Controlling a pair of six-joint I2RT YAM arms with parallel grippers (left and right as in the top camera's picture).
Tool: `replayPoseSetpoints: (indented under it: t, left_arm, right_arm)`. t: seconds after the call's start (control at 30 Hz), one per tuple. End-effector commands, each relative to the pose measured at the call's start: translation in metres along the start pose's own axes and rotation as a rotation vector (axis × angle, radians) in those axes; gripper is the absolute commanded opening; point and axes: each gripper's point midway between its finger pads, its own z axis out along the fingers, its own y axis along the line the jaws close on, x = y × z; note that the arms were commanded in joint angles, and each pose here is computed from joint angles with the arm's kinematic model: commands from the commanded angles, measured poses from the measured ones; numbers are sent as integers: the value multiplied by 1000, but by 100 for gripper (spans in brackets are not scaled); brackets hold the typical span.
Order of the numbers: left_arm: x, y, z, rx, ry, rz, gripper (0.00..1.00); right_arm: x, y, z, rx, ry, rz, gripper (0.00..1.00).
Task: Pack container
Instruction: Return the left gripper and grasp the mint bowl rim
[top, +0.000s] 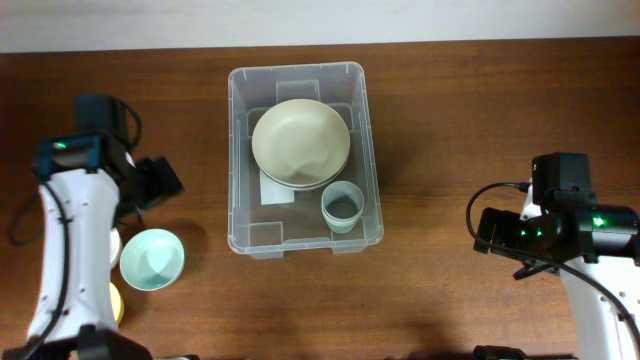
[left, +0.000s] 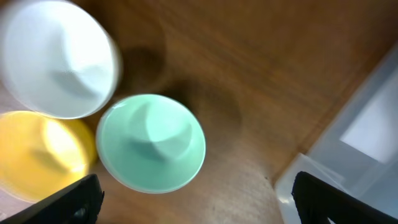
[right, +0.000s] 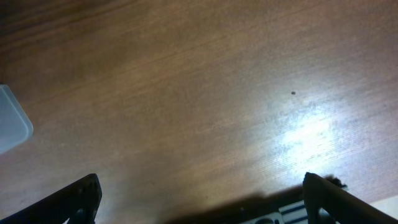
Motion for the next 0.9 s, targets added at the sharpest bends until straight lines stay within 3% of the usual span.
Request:
replayPoseSetpoints:
  t: [0.0, 0.23, 0.6, 0.77, 0.87]
  left_arm:
    - [28, -6, 46, 37, 96, -21, 99]
    - [55, 0, 101, 4, 163, -17, 99]
    - [56, 0, 141, -42, 207, -9, 98]
    - [63, 0, 157, -55, 258, -6, 93]
    - [65, 0, 160, -56, 270, -5, 83]
  right_arm:
    - [-1, 0, 0, 6, -5, 4, 99]
    - [0, -1, 0, 7, -3, 3, 99]
    - [0, -1, 0, 8, -2, 3, 99]
    - [0, -1, 0, 7, -2, 3, 99]
    - [0, -1, 0, 8, -2, 3, 99]
